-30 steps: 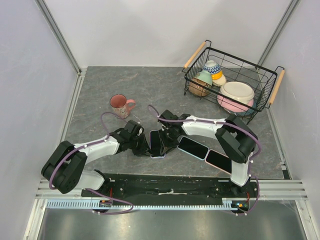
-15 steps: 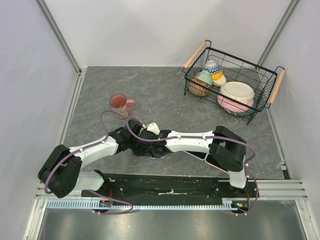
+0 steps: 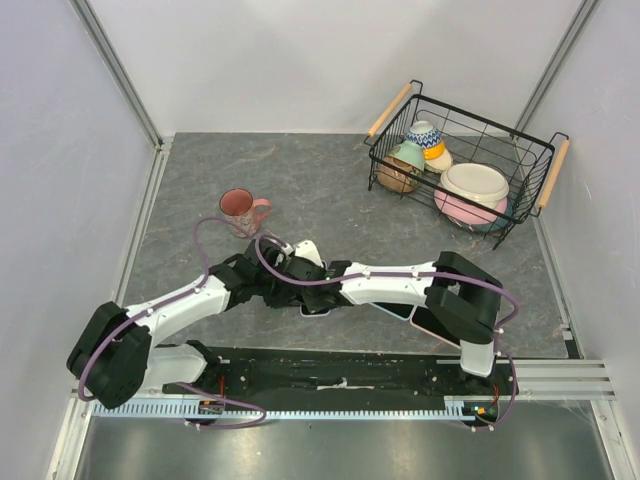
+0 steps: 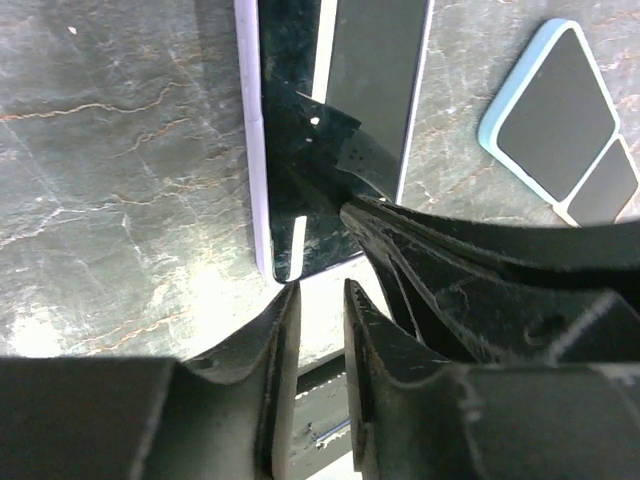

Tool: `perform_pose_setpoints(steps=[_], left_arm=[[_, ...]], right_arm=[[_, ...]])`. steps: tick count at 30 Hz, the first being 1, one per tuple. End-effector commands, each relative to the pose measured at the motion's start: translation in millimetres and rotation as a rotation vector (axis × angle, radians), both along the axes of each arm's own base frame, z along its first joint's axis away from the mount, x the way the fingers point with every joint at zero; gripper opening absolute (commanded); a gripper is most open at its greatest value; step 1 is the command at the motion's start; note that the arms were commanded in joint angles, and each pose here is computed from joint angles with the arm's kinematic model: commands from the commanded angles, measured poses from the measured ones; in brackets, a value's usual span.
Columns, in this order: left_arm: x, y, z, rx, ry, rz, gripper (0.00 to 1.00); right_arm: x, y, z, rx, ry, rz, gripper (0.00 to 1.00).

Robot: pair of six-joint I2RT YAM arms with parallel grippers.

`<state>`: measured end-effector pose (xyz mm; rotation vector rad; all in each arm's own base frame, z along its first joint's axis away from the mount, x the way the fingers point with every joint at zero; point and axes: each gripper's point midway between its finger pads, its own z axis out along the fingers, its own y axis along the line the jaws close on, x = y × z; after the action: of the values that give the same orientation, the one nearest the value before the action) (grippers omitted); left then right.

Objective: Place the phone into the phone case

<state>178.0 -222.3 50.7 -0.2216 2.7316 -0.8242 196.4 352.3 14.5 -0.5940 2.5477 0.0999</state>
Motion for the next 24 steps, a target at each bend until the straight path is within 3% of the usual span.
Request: perform_pose_setpoints(steps=[1,5,9,11,19,24], left_arm=[[23,-20,49,-0.112,-0.178,-0.023,0.34],[23,-13,53,-0.098,-0.206,-0.004,0.45],[19,-6,51,-0.094,-0.216,0.011,0.52],[18,-5,52,-0.103,-0.224,0.015,0.53],[7,1,41,-0.117,-0.195,0.009,0.60],[2,2,27,-0.141,-0.149,0.004,0.60]], right_arm=[[-40,-63,-63,-0.193,0.234,0.038,0.07],[-26,-48,-19,-0.045,0.193,0.025,0.14],[-16,-59,-4,0.055,0.220,-0.020,0.28],[-14,-67,-1,0.135,0.256,-0.042,0.29],[-7,-90,13,0.396,0.348,-0.120,0.68],[-12,-82,10,0.474,0.411,-0.110,0.72]])
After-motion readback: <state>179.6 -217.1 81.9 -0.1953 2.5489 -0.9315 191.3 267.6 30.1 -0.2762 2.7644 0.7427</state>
